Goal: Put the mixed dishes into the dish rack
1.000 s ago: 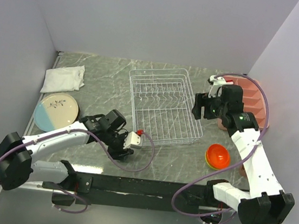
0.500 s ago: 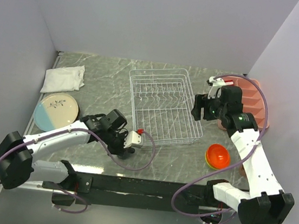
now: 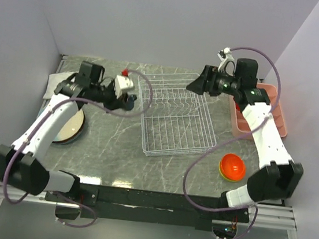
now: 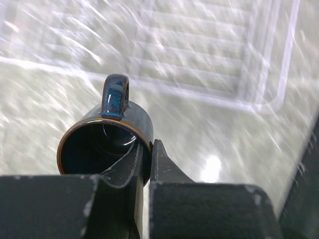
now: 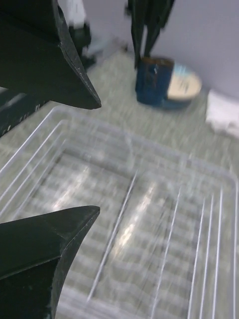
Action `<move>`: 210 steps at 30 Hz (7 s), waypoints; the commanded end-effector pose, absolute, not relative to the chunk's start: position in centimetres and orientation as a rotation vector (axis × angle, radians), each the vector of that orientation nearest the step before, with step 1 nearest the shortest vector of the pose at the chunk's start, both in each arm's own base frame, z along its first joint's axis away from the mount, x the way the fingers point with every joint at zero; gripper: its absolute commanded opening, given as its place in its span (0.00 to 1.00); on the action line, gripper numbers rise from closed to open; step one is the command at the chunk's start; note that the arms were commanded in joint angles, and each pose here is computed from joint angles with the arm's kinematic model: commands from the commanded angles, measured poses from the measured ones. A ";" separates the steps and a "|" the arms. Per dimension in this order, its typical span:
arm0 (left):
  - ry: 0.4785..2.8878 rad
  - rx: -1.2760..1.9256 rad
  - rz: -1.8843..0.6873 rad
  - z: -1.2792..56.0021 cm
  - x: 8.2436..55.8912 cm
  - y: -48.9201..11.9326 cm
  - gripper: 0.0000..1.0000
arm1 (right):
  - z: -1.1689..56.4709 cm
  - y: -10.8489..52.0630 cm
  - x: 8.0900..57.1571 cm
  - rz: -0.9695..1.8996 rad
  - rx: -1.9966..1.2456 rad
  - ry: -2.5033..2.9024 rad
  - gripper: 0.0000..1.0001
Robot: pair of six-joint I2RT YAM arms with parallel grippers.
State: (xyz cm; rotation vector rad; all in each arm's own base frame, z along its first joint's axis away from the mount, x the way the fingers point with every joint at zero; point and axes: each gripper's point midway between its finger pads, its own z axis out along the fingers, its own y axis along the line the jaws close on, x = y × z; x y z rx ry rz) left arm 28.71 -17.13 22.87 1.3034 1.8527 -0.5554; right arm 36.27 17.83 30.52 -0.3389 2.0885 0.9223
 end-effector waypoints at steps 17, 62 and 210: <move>1.609 0.572 -1.547 32.1 39.1 -27.1 0.01 | 30.3 21.8 40.7 1.786 -0.335 1.919 1.00; 1.670 0.329 -1.796 32.3 42.5 -29.7 0.01 | 27.0 28.4 43.0 1.791 -0.339 1.847 0.88; 2.375 0.210 -0.470 11.6 41.8 -23.7 0.63 | 12.4 17.8 52.3 -0.226 -1.924 1.822 0.40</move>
